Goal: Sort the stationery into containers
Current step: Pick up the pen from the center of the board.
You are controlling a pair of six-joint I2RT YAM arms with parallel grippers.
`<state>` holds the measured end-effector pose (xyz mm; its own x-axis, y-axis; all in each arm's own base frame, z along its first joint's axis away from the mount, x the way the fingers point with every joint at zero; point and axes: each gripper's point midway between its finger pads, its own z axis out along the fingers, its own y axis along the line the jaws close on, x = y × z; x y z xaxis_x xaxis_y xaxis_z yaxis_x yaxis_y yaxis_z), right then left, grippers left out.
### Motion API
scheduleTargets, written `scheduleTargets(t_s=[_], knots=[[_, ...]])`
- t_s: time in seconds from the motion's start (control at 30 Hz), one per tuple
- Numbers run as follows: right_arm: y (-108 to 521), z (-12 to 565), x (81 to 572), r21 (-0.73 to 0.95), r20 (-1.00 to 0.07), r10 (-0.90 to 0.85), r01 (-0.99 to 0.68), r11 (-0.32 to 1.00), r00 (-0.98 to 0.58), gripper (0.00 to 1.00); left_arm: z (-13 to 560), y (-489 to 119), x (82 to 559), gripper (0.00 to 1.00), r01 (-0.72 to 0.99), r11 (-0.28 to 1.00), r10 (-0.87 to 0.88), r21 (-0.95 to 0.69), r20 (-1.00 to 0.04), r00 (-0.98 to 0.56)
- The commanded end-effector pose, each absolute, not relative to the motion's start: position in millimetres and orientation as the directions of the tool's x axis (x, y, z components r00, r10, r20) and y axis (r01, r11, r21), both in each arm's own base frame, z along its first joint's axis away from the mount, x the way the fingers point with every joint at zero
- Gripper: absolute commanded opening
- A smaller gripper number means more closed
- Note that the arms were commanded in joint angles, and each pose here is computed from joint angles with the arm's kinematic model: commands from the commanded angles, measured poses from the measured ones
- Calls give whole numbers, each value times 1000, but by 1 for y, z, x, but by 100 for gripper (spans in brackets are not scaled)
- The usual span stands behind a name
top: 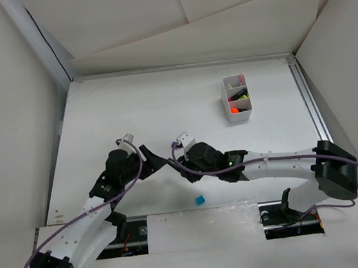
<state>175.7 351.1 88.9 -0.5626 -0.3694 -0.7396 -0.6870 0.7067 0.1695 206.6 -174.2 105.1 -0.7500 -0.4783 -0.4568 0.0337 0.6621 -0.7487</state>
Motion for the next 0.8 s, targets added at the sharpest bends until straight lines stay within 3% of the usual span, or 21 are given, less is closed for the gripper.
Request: scheduleTargets(t_s=[0.0, 0.23, 0.5, 0.77], knots=[[353, 115, 180, 200, -780, -306, -680, 706, -547, 17, 127, -198, 202, 57, 145, 574, -420, -806, -442, -793], [348, 136, 176, 207, -791, -297, -692, 692, -534, 16, 141, -218, 194, 54, 196, 478, -350, -856, -391, -851], [354, 150, 171, 215, -808, -302, -731, 648, -506, 16, 140, -228, 186, 39, 204, 414, -309, -887, -348, -885], [362, 150, 160, 234, -787, -355, -777, 585, -504, 16, 144, -232, 184, 35, 208, 386, -296, -899, -334, -895]])
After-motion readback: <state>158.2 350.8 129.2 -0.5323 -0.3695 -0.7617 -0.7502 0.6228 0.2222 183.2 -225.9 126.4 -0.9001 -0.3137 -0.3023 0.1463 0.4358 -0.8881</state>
